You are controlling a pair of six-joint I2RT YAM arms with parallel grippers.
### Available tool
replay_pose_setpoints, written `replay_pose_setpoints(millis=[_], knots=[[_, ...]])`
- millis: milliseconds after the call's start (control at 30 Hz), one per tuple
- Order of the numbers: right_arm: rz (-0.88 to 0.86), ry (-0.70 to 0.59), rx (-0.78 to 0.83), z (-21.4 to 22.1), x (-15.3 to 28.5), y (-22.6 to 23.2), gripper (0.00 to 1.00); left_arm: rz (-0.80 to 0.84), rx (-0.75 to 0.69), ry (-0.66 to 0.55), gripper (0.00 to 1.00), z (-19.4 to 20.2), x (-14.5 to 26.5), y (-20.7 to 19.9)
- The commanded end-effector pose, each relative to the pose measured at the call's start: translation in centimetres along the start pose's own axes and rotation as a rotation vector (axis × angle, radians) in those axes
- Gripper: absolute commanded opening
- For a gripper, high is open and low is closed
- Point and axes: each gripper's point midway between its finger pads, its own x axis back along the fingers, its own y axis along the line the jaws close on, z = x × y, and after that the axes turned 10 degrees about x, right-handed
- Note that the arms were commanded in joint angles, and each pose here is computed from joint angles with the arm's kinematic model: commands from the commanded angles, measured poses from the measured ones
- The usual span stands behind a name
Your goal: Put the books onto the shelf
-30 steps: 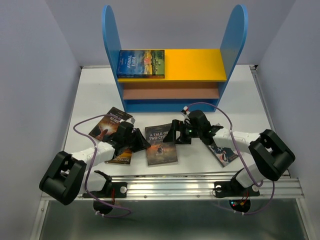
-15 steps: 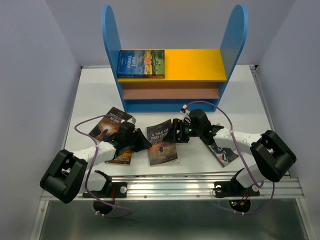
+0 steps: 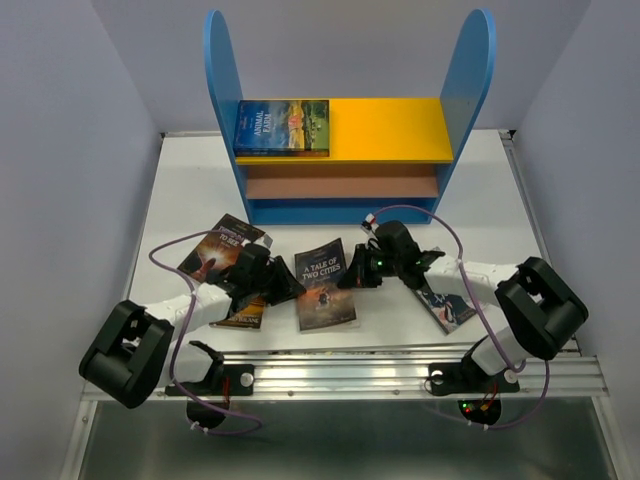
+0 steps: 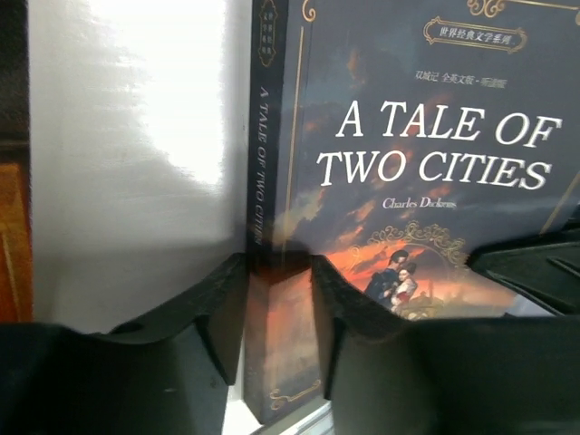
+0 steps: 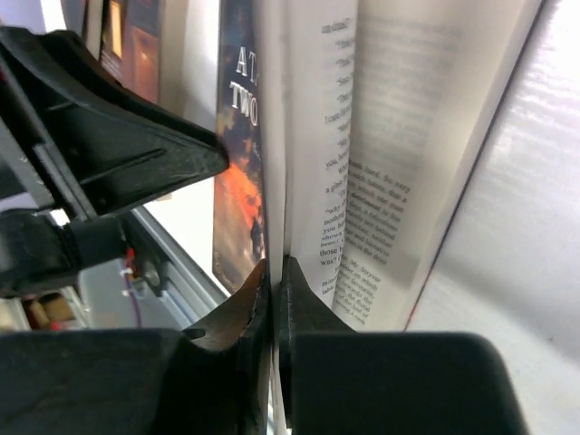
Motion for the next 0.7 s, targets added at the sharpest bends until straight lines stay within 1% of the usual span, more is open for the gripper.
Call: replay_pose_setpoints(millis=[0,67,133,167,200,233,267,333,433,533,567,667], knots=[[-0.012,0.007,0.027,-0.3,-0.4,0.8,0.01,0.056,-0.034,0.001,0.50,0.0,0.8,-2.0],[-0.021,-0.017,0.050,-1.0,-0.1,1.3,0.01,0.068,-0.040,-0.016,0.66,-0.4,1.2,-2.4],[-0.042,-0.063,0.083,-2.2,0.9,2.5,0.01,0.083,-0.047,-0.026,0.76,-0.5,1.6,-2.8],[-0.054,-0.091,0.111,-3.0,1.4,3.2,0.01,0.093,-0.050,-0.034,0.90,-0.6,1.7,-3.0],[-0.083,-0.127,0.139,-3.9,2.4,4.5,0.01,0.108,-0.064,-0.039,0.94,-0.7,1.9,-3.3],[-0.089,-0.128,0.147,-4.0,2.5,4.7,0.01,0.121,-0.067,-0.045,0.98,-0.8,2.1,-3.6],[-0.117,-0.168,0.172,-4.9,3.6,6.0,0.01,0.139,-0.077,-0.052,0.99,-0.9,2.3,-4.1],[-0.159,-0.201,0.206,-5.8,4.9,7.7,0.01,0.193,-0.104,-0.061,0.99,-0.9,2.8,-5.0],[-0.221,-0.218,0.220,-6.6,6.6,9.7,0.01,0.267,-0.150,-0.073,0.99,-1.0,3.4,-6.3],[-0.267,-0.209,0.233,-6.7,7.6,11.1,0.01,0.325,-0.181,-0.055,0.99,-0.5,3.7,-7.0],[-0.262,-0.218,0.233,-7.1,7.9,11.1,0.01,0.395,-0.207,-0.032,0.99,0.0,4.1,-8.1],[-0.264,-0.229,0.247,-7.7,8.7,11.9,0.01,0.429,-0.222,0.004,0.99,0.7,4.0,-8.3]])
